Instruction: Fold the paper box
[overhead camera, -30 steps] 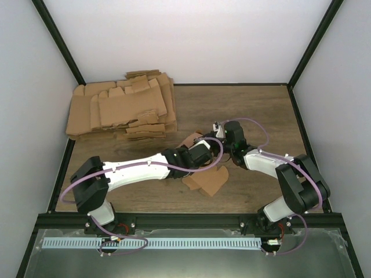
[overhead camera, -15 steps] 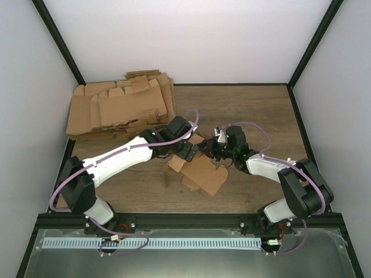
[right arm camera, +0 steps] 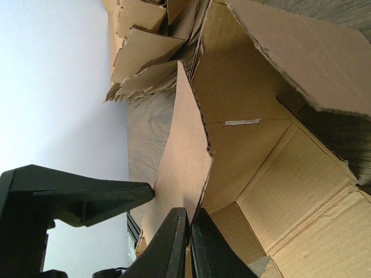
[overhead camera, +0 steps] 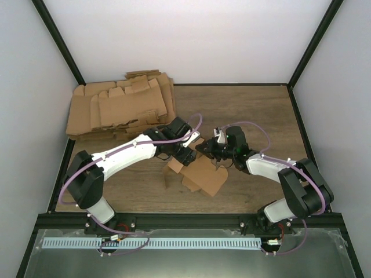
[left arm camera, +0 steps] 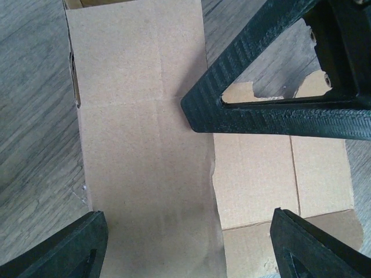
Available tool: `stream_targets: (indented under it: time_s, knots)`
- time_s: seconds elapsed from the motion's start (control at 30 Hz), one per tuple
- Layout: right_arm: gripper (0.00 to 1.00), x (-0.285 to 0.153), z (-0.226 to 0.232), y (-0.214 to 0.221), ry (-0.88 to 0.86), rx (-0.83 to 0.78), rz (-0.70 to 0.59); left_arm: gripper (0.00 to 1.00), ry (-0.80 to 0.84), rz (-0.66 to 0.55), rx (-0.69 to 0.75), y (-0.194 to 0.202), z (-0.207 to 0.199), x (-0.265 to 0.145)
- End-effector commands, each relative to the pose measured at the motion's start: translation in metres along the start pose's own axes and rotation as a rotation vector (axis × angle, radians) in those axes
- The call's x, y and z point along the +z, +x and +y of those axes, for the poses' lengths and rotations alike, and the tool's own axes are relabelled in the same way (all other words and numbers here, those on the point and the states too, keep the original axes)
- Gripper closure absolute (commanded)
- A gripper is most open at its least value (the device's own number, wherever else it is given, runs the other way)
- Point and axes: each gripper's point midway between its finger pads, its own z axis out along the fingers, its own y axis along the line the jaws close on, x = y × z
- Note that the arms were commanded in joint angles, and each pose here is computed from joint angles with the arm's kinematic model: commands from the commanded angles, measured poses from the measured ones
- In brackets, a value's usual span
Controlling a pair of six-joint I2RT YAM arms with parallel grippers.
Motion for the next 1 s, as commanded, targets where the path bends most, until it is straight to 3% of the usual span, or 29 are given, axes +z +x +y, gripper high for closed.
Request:
stream_targets:
  time_s: [0.0,0.13,0.37,0.57,0.97]
  knots:
    - [0.95,0.001,0.016,-0.004,-0.027,-0.048,0.006,0.21,-0.042,0.046,0.019,0.008,0.009,0.009]
    - [0.94,0.001,0.015,-0.003,-0.023,-0.053,0.008,0.25,-0.084,0.055,0.006,0.009,0.017,0.009]
    - [0.94,0.001,0.013,-0.002,-0.018,-0.056,0.01,0.16,-0.083,-0.006,-0.018,0.0,0.02,-0.011]
    - [0.94,0.0,0.017,-0.004,-0.026,-0.066,0.002,0.15,-0.091,0.013,-0.037,0.005,0.031,-0.008]
    - [0.93,-0.002,0.018,-0.003,-0.022,-0.08,0.002,0.23,-0.006,0.047,-0.006,0.01,0.021,0.012]
